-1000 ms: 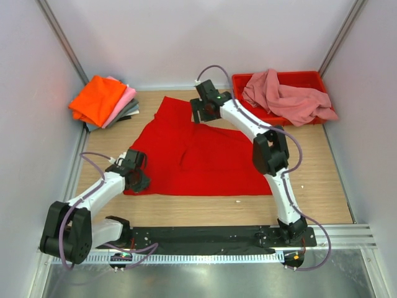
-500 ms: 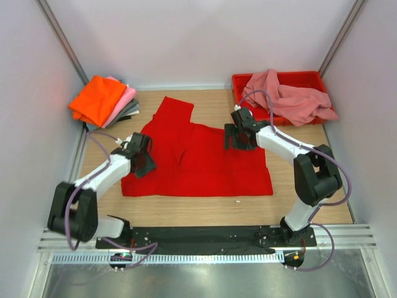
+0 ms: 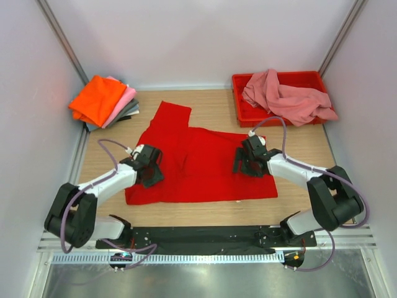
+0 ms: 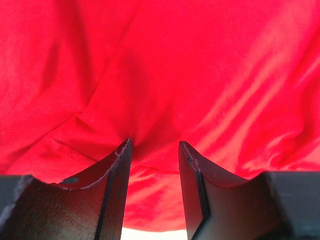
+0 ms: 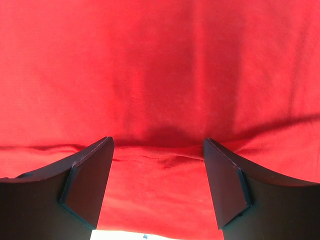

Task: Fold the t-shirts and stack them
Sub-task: Fold the tshirt

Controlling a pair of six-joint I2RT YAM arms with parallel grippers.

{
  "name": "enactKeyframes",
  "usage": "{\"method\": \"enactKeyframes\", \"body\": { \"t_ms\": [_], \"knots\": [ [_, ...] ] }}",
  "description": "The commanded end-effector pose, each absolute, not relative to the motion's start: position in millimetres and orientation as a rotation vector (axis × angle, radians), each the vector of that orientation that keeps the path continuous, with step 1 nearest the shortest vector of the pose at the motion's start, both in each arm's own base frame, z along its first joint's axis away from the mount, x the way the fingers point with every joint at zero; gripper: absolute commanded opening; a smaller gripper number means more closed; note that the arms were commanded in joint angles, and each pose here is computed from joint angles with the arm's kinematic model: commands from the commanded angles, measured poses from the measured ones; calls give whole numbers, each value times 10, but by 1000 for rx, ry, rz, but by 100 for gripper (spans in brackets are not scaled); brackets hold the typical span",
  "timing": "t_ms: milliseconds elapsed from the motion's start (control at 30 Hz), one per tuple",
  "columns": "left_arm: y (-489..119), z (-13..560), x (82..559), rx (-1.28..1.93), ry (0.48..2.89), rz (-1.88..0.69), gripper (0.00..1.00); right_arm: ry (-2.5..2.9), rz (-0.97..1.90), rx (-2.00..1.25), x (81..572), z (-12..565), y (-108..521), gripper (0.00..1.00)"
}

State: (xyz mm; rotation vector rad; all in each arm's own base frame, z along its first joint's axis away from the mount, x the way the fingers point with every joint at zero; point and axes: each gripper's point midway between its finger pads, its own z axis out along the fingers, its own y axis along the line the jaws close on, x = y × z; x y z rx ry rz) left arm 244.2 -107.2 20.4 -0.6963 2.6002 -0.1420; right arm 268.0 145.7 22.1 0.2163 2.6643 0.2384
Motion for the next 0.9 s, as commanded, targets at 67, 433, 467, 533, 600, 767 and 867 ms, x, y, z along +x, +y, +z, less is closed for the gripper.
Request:
{"method": "enactKeyframes", "body": {
  "t_ms": [67, 433, 467, 533, 600, 767, 867],
  "knots": [
    [-995, 152, 1613, -707, 2722, 23, 45, 2736, 133, 468, 2094, 22, 1150, 80],
    [-999, 798, 1450, -650, 2613, -68, 52, 2518, 185, 506, 2171, 887, 1054, 83],
    [-1006, 858, 1482, -628, 2613, -55, 53, 2463, 174, 503, 2310, 1081, 1049, 83],
    [-1029, 1078, 1579, -558, 2602, -35, 53, 2433, 41, 497, 2474, 1146, 878, 82],
    [-1030, 1279, 1671, -482, 2581, -14, 53, 2433, -10, 534, 2684, 1114, 758, 78],
    [-1041, 1824, 1857, -372, 2459, -79, 59, 2463, -10, 616, 3065, 900, 629, 71],
    [-980, 2069, 1909, -287, 2420, -45, 62, 2475, 11, 664, 3217, 764, 579, 66]
  ]
}}
